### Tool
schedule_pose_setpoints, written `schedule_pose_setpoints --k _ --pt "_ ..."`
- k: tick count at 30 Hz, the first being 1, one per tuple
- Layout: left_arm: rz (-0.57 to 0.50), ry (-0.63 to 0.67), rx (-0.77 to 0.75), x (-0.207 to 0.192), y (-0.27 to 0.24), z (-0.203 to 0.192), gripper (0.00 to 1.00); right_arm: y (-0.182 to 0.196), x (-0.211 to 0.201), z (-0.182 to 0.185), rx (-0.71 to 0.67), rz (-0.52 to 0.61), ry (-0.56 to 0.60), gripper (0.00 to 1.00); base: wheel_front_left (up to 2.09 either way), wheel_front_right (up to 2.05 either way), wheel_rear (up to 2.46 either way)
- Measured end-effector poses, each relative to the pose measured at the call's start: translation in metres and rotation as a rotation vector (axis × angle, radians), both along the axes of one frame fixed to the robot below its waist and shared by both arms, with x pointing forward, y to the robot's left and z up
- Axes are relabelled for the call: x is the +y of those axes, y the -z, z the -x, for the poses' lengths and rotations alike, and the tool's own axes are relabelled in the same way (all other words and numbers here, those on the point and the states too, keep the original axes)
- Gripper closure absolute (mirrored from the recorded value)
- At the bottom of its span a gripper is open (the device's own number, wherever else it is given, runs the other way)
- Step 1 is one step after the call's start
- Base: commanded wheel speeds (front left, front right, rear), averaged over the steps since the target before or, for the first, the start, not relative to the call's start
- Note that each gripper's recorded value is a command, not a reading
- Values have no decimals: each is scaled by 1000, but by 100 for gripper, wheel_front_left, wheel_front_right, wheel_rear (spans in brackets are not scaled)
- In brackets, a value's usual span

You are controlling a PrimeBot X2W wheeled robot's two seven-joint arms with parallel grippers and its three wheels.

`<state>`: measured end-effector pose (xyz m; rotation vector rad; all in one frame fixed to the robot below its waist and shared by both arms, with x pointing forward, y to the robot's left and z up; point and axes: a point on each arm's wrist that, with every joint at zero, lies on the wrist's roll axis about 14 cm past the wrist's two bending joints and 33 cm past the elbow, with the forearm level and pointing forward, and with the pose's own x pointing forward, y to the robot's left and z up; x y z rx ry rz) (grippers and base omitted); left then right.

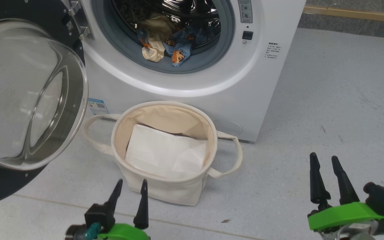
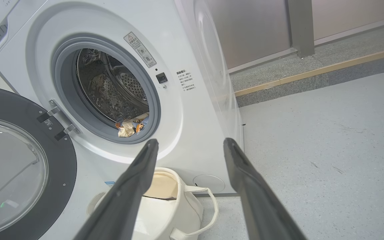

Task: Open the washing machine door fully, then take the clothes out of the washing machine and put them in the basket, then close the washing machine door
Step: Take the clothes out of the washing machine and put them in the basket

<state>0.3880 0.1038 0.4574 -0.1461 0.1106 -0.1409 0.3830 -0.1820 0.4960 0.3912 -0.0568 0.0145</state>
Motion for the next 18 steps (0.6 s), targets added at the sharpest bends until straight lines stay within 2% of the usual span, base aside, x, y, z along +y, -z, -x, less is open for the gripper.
schedule_pose_setpoints --k 8,18 --pt "14 24 40 -6 11 1 0 2 1 -1 5 0 -2 0 42 -35 -8" --pt "18 37 53 -10 15 2 0 5 4 -4 15 -10 -11 0 141 -129 -12"
